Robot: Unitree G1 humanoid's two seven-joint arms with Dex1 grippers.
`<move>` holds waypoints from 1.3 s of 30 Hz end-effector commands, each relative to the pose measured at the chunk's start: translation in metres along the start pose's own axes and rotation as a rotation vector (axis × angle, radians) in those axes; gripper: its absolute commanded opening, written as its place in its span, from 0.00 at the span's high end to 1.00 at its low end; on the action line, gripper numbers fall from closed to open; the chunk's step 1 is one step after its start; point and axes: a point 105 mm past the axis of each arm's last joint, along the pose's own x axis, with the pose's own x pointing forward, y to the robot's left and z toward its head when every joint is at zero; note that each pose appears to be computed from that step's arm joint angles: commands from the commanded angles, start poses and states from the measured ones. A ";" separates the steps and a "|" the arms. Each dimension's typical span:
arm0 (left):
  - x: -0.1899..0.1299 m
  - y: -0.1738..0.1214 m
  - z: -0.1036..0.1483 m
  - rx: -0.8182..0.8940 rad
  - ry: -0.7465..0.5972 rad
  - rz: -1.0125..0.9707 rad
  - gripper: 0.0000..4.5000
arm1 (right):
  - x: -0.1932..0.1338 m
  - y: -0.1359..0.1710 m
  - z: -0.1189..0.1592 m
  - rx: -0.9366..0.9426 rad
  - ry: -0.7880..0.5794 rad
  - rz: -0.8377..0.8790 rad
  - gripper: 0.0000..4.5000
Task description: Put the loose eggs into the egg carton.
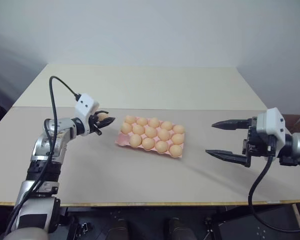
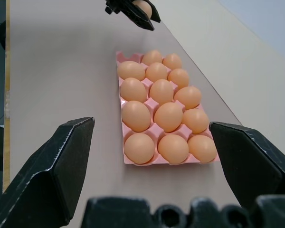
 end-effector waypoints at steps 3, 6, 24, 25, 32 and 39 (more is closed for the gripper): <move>0.006 -0.021 0.006 0.043 -0.012 -0.114 0.63 | -0.003 0.000 0.011 -0.045 -0.025 -0.018 0.00; 0.006 -0.026 -0.001 0.039 0.017 -0.151 0.63 | -0.005 0.002 0.011 -0.044 -0.021 -0.022 0.00; -0.047 0.000 0.033 0.108 -0.097 -0.075 0.00 | 0.000 -0.005 0.010 -0.045 -0.030 -0.019 0.00; -0.056 0.000 0.036 0.112 -0.108 -0.080 0.00 | 0.001 -0.006 0.010 -0.045 -0.032 -0.018 0.00; -0.140 -0.012 0.042 0.155 -0.066 -0.095 0.00 | 0.001 -0.011 0.005 -0.038 -0.029 -0.019 0.00; -0.178 -0.039 0.041 0.041 -0.050 -0.067 0.00 | 0.002 -0.016 -0.003 -0.005 -0.037 -0.033 0.00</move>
